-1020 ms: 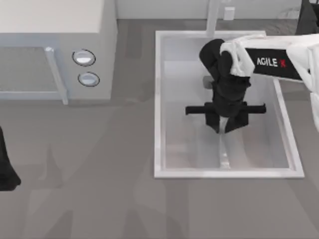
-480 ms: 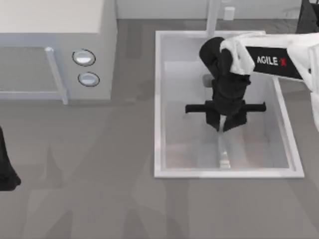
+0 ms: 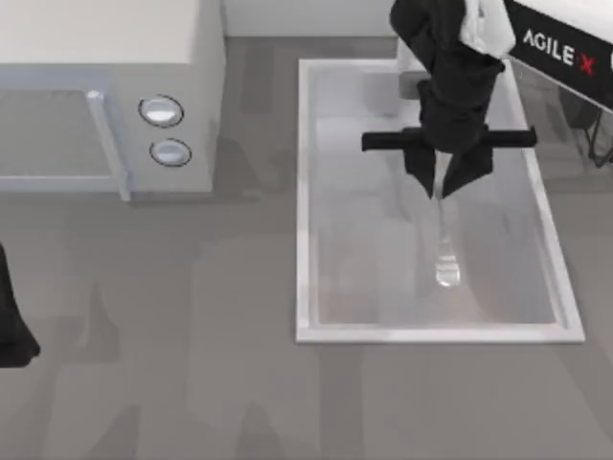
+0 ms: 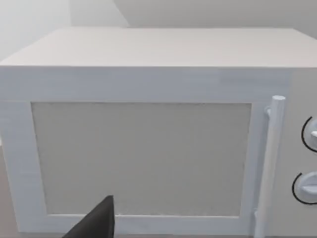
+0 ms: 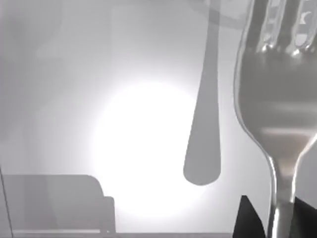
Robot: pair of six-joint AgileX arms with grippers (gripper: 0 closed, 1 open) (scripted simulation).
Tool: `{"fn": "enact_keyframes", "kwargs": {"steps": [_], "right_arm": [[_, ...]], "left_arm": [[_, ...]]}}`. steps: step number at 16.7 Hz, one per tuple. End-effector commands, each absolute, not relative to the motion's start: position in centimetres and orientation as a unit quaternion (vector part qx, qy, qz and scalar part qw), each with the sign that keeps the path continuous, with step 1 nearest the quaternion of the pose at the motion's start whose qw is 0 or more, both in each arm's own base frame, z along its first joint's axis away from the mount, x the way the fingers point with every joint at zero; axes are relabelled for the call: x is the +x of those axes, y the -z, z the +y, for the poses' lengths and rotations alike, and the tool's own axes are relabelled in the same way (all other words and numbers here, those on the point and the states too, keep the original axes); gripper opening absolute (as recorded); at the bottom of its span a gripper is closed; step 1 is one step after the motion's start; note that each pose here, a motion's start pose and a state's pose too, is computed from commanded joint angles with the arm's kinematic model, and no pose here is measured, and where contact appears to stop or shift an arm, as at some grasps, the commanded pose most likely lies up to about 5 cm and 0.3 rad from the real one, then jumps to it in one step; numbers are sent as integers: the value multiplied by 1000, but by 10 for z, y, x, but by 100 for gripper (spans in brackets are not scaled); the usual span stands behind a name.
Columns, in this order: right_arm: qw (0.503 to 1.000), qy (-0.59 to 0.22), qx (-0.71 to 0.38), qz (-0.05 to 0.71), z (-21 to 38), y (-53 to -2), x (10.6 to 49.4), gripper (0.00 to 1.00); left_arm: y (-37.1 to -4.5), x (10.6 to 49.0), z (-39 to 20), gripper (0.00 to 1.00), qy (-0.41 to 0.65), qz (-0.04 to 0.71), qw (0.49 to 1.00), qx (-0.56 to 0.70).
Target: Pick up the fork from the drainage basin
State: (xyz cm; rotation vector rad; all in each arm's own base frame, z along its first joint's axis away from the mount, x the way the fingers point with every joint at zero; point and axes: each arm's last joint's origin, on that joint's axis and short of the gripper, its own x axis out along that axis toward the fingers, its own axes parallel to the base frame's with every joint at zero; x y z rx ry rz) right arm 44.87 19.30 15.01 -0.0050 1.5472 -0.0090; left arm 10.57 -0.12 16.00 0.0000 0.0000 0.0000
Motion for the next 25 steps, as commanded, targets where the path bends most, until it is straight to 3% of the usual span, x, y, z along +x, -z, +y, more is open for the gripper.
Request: {"fn": "enact_keyframes", "kwargs": {"steps": [3, 9, 13, 20, 25], "right_arm": [[722, 1, 1, 692, 191, -182, 445, 0], [722, 1, 1, 691, 187, -186, 444, 0], [722, 2, 0, 692, 144, -213, 431, 0], [710, 5, 0, 704, 32, -265, 334, 0], [707, 4, 3, 707, -10, -270, 269, 0]], "left_arm": [[-160, 106, -1, 100, 0, 0, 1000, 0], [-160, 106, -1, 100, 0, 0, 1000, 0], [-160, 106, -1, 100, 0, 0, 1000, 0], [-160, 106, -1, 100, 0, 0, 1000, 0], [-160, 106, -1, 100, 0, 0, 1000, 0]]}}
